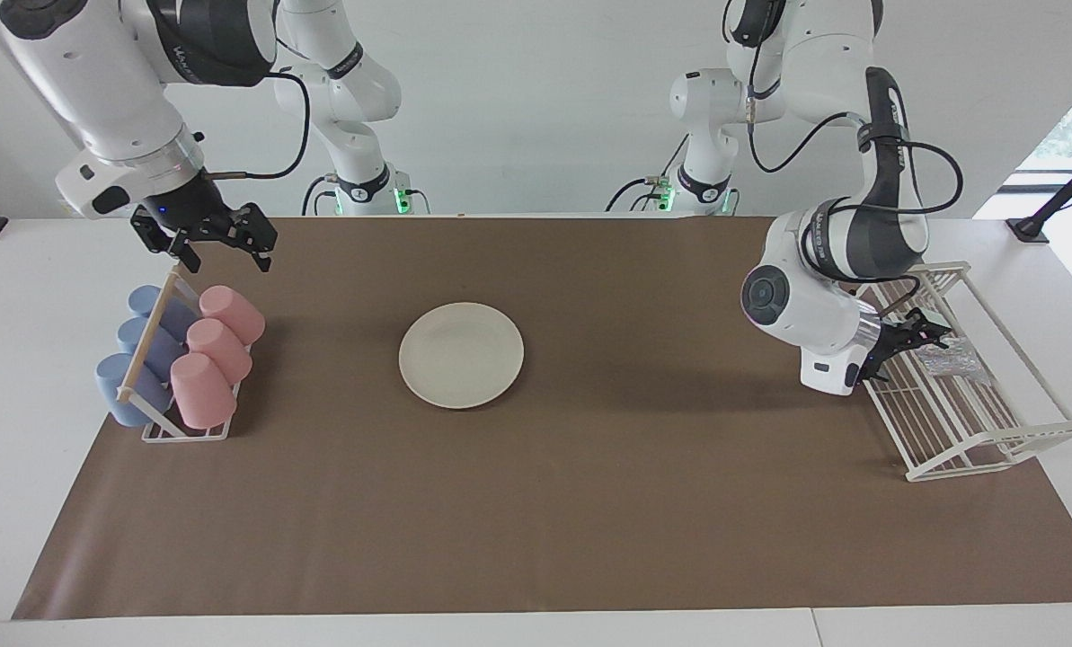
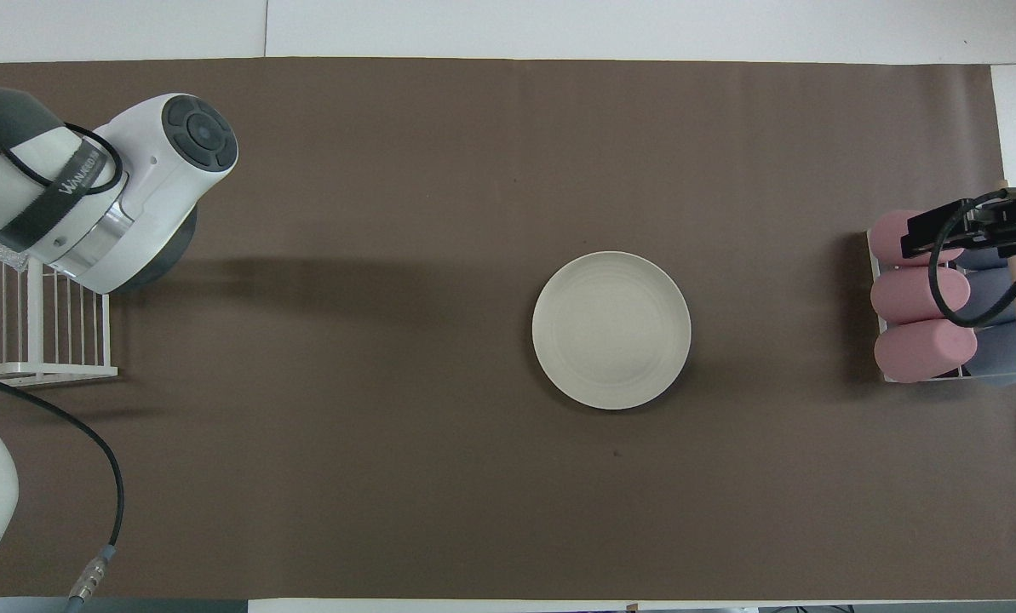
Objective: Wipe plate with sponge
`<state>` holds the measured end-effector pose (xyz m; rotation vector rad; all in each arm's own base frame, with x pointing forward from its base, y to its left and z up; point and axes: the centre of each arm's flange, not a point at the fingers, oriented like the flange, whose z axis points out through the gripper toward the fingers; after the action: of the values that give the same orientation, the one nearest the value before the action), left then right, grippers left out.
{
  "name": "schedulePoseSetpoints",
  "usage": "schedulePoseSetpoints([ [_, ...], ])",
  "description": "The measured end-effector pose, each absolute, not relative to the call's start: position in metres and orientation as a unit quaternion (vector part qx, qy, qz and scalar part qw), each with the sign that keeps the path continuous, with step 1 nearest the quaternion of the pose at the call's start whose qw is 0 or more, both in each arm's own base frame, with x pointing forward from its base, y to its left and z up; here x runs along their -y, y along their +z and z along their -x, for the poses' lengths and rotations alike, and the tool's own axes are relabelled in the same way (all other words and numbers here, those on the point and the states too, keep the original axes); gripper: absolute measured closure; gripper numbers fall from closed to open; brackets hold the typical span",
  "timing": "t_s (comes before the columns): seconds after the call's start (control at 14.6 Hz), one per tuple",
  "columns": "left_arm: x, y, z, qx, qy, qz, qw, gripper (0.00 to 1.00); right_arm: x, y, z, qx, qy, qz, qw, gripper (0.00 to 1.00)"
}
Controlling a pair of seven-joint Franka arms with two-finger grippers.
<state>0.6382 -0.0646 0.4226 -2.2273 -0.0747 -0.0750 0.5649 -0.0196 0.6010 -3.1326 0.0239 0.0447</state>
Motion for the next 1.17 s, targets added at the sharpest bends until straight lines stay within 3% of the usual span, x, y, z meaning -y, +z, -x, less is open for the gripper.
schedulePoseSetpoints([
  [0.55,0.054,0.574,-0.590,0.124,-0.020,0.983,0.136,0.00,0.016,0.604,-0.564,-0.012,0.011,1.000,0.004,0.00],
  [0.76,0.056,0.616,-0.558,0.103,-0.006,0.992,0.071,0.00,0.009,0.605,-0.563,-0.017,0.011,1.000,0.004,0.00],
  [0.96,0.053,0.636,-0.534,0.068,0.018,0.998,0.003,0.00,0.004,0.606,-0.563,-0.019,0.010,1.000,0.004,0.00],
  [1.17,0.050,0.618,-0.526,0.051,0.029,0.998,-0.021,0.00,0.004,0.606,-0.563,-0.019,0.010,1.000,0.004,0.00],
])
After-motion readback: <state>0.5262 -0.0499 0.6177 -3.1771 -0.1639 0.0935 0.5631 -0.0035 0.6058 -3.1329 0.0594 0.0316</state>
